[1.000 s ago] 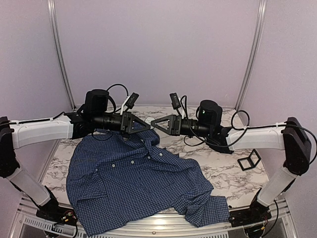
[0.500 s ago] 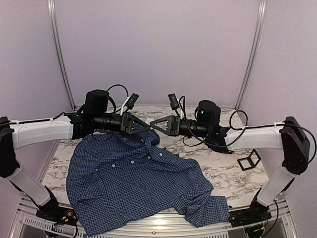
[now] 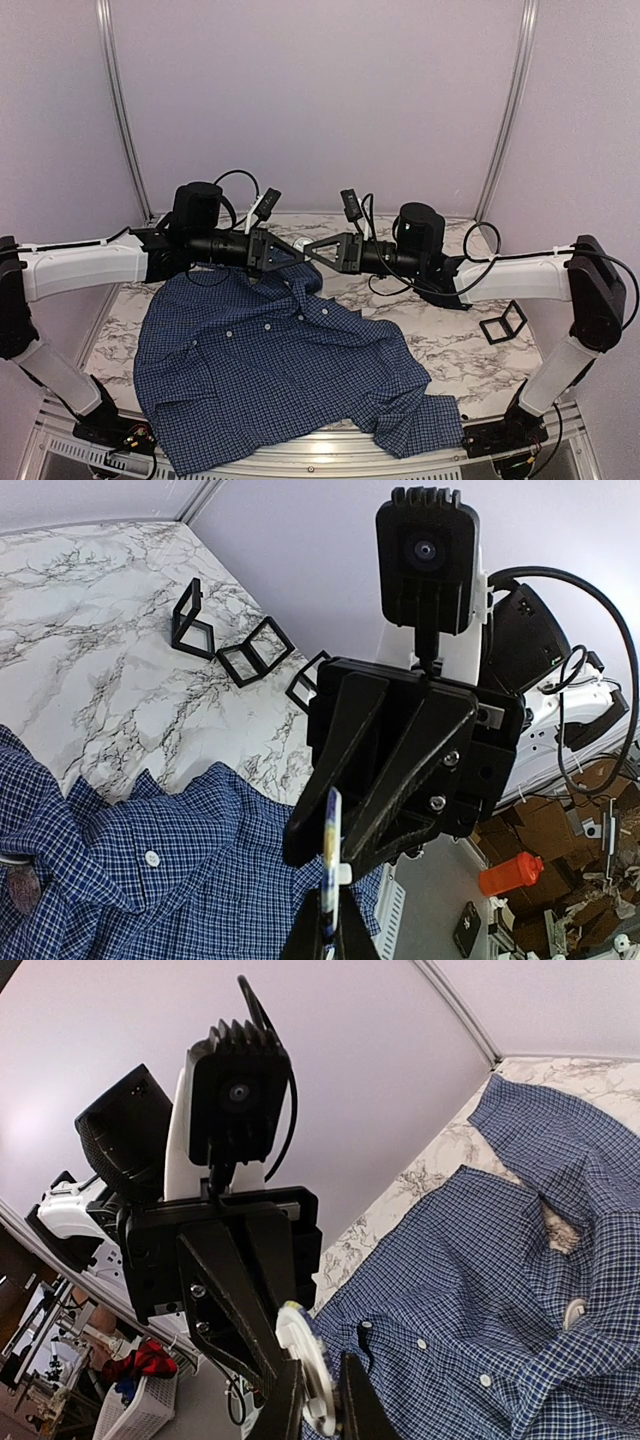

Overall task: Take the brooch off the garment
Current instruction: Close the brooch securely.

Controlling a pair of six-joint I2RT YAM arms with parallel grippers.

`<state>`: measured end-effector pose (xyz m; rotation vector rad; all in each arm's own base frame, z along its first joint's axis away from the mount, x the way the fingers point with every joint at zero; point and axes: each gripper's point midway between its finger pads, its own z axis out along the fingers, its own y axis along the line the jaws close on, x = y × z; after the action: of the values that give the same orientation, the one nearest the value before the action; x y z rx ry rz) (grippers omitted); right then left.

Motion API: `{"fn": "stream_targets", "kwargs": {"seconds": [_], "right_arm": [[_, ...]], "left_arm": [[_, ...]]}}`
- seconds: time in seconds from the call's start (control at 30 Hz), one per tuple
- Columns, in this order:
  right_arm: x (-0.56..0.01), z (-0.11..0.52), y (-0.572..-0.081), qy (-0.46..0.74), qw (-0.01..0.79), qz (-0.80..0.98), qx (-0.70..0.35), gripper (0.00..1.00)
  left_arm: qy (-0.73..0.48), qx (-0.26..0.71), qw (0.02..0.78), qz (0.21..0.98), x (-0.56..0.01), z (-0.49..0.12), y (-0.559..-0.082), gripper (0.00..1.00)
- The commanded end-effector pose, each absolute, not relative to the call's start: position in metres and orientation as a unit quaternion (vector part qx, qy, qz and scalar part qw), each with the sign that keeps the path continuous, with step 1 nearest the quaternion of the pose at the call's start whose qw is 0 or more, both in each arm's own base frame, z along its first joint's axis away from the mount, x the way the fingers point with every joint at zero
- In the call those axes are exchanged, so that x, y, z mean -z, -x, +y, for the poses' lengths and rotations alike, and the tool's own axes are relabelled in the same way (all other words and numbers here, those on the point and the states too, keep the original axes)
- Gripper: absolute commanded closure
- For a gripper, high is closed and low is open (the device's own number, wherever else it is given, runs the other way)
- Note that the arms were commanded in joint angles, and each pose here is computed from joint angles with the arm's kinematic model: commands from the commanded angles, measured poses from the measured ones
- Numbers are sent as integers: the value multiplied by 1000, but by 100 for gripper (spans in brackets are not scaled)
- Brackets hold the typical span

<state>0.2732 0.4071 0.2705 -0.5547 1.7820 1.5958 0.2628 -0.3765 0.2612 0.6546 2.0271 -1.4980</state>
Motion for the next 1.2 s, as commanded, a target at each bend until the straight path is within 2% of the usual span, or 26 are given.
{"fn": "stream_targets", "kwargs": {"seconds": [0.0,1.17], "right_arm": [[-294,413,-273,205,358,667,-621,89],[-308,407,-273,187,368,635,-653,87]], "left_arm": [[-255,553,264,748,-263,-381,-248,100],[-210,591,260,734,-259,-380,-243,100]]}}
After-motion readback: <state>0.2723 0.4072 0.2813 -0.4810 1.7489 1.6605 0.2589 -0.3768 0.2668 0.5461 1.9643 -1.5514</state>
